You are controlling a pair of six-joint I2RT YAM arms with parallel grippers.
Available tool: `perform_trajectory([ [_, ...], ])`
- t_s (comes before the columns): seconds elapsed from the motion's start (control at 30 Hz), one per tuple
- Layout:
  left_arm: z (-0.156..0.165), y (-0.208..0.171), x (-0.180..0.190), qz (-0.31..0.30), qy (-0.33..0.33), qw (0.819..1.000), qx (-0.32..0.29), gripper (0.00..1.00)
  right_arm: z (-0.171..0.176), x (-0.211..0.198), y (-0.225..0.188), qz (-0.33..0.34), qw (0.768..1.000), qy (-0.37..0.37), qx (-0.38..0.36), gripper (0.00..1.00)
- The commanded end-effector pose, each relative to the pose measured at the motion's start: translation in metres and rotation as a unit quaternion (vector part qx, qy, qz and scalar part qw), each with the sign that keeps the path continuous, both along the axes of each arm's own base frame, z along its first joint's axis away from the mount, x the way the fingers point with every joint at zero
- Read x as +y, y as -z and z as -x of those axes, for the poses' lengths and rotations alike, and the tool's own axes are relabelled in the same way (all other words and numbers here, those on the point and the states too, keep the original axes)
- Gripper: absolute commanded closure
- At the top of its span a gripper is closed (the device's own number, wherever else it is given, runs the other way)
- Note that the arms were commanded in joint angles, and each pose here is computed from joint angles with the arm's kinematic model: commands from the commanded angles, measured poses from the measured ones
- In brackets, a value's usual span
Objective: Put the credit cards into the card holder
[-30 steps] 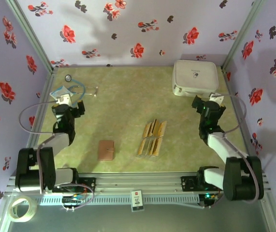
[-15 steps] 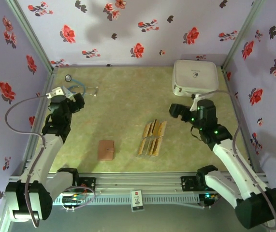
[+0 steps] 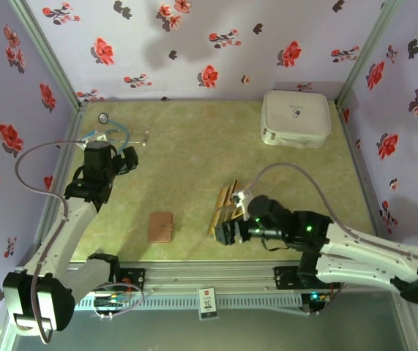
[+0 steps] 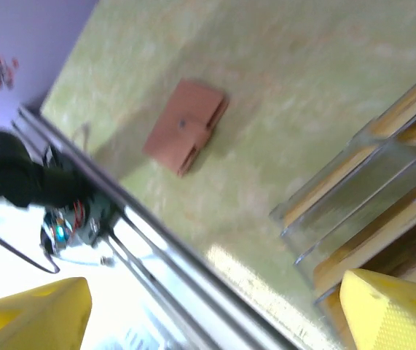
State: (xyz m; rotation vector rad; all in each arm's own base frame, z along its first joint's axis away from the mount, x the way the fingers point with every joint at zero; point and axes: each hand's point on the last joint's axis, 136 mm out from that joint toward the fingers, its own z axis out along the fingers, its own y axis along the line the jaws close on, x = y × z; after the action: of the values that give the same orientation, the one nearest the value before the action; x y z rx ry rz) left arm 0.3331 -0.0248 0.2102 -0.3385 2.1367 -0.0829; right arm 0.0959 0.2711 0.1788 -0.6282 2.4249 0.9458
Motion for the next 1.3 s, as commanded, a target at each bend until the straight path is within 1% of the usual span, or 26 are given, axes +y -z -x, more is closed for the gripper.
perform_trajectory([
  [0.0, -0.001, -0.006, -0.006, 0.007, 0.008, 1.000, 0.005, 0.00, 0.009, 0.019, 0.008, 0.024, 1.000, 0.002, -0.010, 0.12],
  [0.2, -0.004, -0.005, -0.006, 0.007, 0.007, 1.000, 0.010, 0.00, 0.038, 0.050, 0.046, 0.103, 0.993, -0.056, -0.028, 0.13],
  [0.33, -0.006, -0.005, -0.007, 0.006, 0.008, 1.000, 0.013, 0.00, 0.043, 0.061, 0.071, 0.144, 0.987, -0.068, -0.034, 0.14],
  [0.5, -0.008, -0.005, -0.007, 0.001, 0.010, 1.000, 0.015, 0.00, 0.045, 0.067, 0.090, 0.183, 0.979, -0.077, -0.043, 0.15],
  [0.63, -0.010, -0.004, -0.007, 0.000, 0.009, 1.000, 0.015, 0.00, 0.043, 0.063, 0.103, 0.218, 0.971, -0.081, -0.050, 0.16],
  [0.87, -0.014, -0.002, -0.007, -0.002, 0.008, 1.000, 0.019, 0.00, 0.042, 0.051, 0.121, 0.254, 0.962, -0.083, -0.050, 0.16],
  [1.03, -0.015, 0.001, -0.007, -0.002, 0.007, 1.000, 0.021, 0.00, 0.034, 0.037, 0.130, 0.282, 0.955, -0.066, -0.062, 0.16],
  [1.27, -0.017, 0.005, -0.007, -0.001, 0.004, 1.000, 0.025, 0.00, 0.023, 0.031, 0.141, 0.294, 0.953, -0.056, -0.055, 0.16],
])
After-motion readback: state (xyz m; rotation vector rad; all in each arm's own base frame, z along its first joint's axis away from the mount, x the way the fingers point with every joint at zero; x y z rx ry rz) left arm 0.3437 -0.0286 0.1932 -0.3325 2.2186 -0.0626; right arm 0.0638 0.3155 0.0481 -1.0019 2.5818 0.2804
